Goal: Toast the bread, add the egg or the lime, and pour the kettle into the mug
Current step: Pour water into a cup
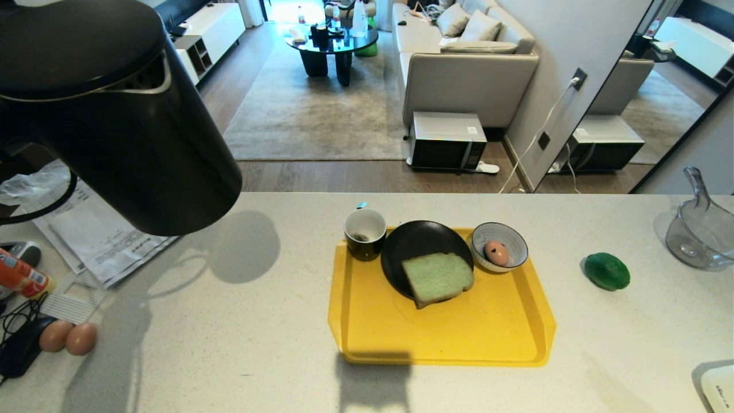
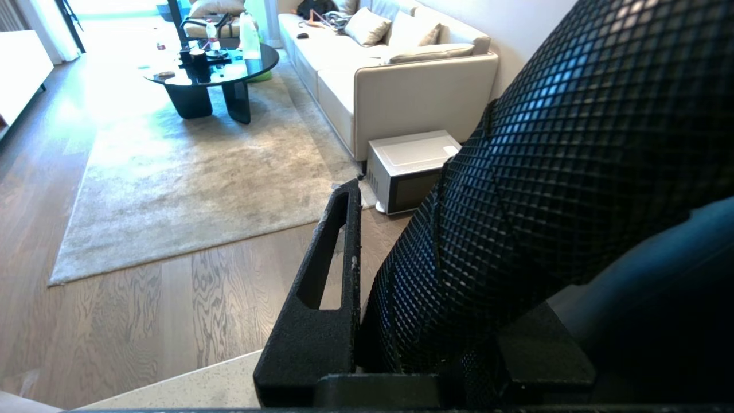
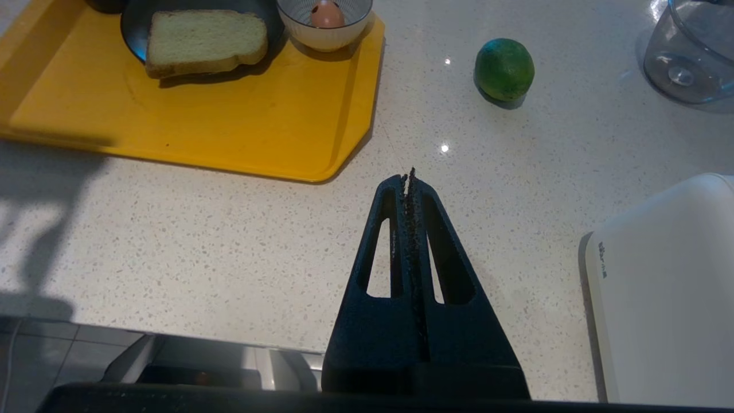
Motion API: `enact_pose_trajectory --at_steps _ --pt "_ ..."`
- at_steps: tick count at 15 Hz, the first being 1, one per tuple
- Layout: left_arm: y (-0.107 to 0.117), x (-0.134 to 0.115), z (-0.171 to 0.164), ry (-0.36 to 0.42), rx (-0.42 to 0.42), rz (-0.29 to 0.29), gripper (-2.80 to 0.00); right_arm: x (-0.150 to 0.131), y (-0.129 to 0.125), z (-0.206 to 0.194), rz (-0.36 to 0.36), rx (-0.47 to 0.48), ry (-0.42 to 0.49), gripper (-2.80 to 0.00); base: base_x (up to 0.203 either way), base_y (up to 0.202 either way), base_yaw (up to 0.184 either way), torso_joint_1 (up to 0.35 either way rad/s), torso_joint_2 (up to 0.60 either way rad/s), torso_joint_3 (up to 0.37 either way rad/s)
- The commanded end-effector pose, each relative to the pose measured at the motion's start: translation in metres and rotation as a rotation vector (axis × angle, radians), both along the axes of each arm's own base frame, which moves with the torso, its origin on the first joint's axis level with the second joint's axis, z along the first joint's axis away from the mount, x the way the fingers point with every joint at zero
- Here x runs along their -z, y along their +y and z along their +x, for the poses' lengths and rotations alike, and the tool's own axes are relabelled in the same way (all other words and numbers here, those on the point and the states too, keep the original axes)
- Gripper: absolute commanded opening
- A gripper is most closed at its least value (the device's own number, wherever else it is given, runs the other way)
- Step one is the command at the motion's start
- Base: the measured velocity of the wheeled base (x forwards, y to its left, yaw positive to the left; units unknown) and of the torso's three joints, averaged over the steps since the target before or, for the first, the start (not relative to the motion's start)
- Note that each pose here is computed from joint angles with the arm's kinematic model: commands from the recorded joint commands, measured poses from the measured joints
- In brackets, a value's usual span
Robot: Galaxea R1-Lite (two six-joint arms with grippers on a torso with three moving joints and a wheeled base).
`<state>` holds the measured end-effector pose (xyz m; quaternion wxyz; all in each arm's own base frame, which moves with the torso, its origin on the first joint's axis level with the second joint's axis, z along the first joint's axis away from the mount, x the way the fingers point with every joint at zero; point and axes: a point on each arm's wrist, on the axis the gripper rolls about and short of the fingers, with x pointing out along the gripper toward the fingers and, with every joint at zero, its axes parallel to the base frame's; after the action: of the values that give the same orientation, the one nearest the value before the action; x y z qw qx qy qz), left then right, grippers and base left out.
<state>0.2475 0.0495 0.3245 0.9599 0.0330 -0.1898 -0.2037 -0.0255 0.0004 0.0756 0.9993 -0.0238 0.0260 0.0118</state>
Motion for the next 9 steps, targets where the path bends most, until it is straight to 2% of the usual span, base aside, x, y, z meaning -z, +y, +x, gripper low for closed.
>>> enact_pose_trajectory --at_steps 1,5,9 --pt "0.0002 0.0001 0.0004 -0.003 0.004 0.001 -2.8 0.0 0.0 0.0 -0.003 -0.001 0.001 -2.8 0.0 0.0 0.0 0.056 -0.11 -0.037" --pt "0.0002 -0.0001 -0.0004 -0.005 -0.008 -0.005 -2.8 0.0 -0.0003 0.0 0.004 0.015 0.001 -2.8 0.0 0.0 0.0 0.067 -0.13 -0.054" --pt "-0.0007 -0.005 -0.006 -0.029 -0.017 -0.002 -2.8 0.0 -0.0004 0.0 0.012 0.02 0.001 -2.8 0.0 0.0 0.0 0.0 0.0 0.0"
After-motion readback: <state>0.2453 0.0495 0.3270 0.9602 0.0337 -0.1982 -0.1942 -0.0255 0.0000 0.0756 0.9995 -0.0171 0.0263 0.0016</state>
